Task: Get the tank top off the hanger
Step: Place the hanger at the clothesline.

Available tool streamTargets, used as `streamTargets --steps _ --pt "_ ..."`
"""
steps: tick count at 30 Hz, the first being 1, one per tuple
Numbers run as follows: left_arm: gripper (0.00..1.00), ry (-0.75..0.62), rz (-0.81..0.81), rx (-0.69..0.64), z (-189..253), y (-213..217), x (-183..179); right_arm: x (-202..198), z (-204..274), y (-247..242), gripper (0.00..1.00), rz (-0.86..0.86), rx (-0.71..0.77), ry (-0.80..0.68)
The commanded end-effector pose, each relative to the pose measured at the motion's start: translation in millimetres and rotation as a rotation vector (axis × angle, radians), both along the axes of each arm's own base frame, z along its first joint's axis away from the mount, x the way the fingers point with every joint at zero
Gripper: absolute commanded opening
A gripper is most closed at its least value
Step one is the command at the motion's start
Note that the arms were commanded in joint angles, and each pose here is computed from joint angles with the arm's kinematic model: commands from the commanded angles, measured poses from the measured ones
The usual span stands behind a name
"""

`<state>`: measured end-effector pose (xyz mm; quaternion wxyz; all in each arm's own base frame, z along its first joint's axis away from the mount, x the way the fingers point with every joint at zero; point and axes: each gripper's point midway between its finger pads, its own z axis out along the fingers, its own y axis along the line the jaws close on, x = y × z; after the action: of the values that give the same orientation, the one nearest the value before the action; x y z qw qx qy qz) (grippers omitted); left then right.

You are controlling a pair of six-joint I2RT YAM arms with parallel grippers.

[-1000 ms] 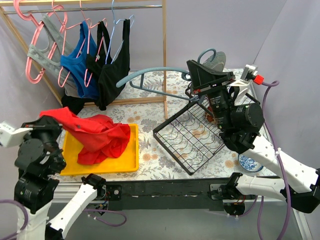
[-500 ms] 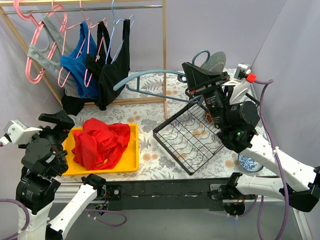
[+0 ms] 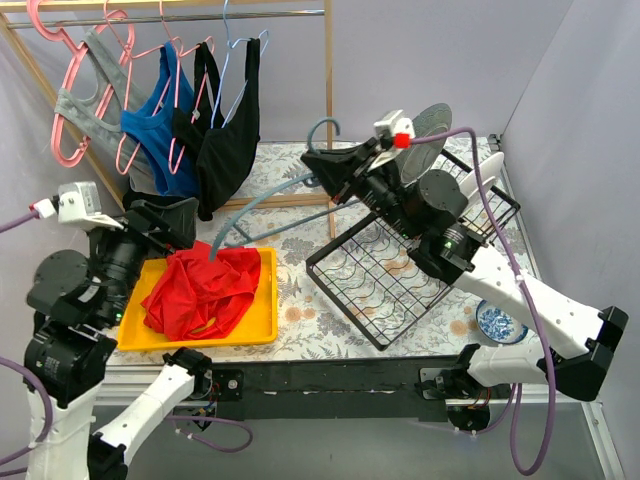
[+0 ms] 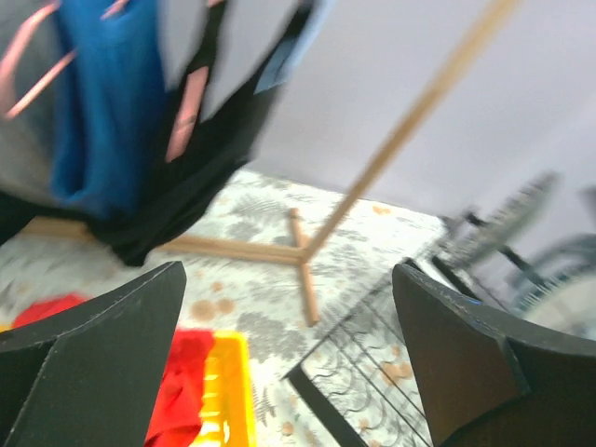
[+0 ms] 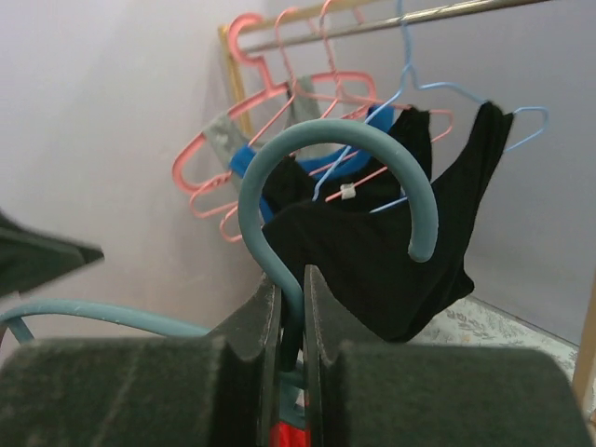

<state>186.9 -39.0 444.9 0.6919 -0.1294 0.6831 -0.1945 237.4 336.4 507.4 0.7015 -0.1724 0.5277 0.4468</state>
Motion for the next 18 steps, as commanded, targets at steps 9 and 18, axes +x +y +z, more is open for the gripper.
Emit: streamTargets --steps 9,18 --pt "0.95 -0.144 -0.601 0.111 65.6 -93.1 -41.5 -38.9 4.2 38.2 0.01 0.254 -0.11 -0.26" --pt "0.77 -0.04 -0.679 0.118 38.0 -114.1 -21.5 -23.6 34.0 44.6 0.01 0.202 -0.038 -0.264"
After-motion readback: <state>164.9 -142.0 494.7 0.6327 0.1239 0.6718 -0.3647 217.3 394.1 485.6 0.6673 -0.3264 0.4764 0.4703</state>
